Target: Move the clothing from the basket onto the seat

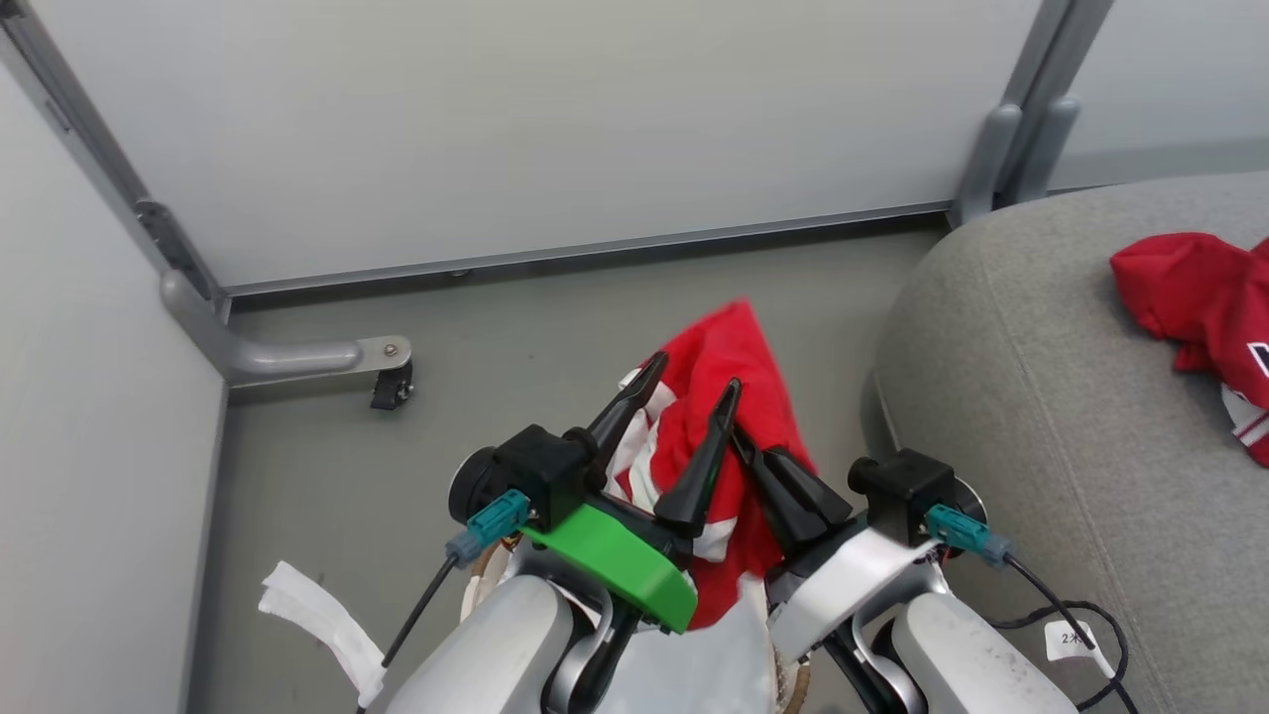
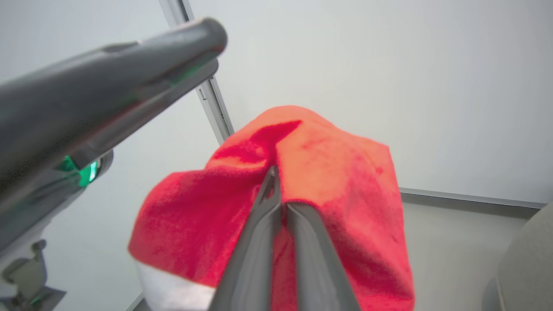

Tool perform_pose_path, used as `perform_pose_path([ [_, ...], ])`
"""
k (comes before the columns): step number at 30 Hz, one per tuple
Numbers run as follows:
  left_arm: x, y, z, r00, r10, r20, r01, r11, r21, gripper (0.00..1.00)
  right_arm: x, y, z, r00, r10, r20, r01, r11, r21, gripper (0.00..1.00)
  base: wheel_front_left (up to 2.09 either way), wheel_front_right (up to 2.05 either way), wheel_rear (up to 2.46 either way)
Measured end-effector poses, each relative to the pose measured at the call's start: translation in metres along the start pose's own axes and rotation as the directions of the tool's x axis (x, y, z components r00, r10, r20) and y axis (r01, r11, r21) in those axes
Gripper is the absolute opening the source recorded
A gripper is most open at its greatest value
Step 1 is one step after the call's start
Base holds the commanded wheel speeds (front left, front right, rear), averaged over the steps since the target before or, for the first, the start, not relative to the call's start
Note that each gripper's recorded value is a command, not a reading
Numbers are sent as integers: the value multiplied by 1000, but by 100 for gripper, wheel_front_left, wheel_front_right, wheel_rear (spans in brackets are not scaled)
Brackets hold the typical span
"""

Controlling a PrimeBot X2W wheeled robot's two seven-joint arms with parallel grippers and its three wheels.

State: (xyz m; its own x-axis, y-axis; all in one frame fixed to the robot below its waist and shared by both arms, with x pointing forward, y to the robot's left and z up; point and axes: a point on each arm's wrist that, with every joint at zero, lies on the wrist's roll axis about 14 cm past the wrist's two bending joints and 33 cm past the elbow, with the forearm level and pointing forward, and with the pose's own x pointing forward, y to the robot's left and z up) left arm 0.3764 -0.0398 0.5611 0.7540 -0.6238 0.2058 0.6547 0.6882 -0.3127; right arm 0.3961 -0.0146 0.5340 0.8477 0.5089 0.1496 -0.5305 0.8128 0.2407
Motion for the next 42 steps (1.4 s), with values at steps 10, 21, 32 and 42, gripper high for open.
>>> perform_pose_path([
  [10, 21, -19, -31, 993, -90, -72, 89, 996, -14, 100, -48, -46, 23, 979, -190, 71, 192, 981, -23, 0, 0, 0, 0],
  [21, 47, -64, -65, 959, -249, -133, 244, 968, -56, 100, -122, -100, 57, 881, -440, 172, 453, 891, -41, 0, 0, 0, 0],
  [32, 58, -105, -91, 906, -386, -174, 368, 921, -123, 100, -177, -135, 95, 775, -570, 272, 620, 769, -156, 0, 0, 0, 0],
  [42, 67, -93, -116, 898, -387, -208, 363, 921, -142, 100, -158, -173, 224, 812, -387, 437, 581, 611, -537, 0, 0, 0, 0],
])
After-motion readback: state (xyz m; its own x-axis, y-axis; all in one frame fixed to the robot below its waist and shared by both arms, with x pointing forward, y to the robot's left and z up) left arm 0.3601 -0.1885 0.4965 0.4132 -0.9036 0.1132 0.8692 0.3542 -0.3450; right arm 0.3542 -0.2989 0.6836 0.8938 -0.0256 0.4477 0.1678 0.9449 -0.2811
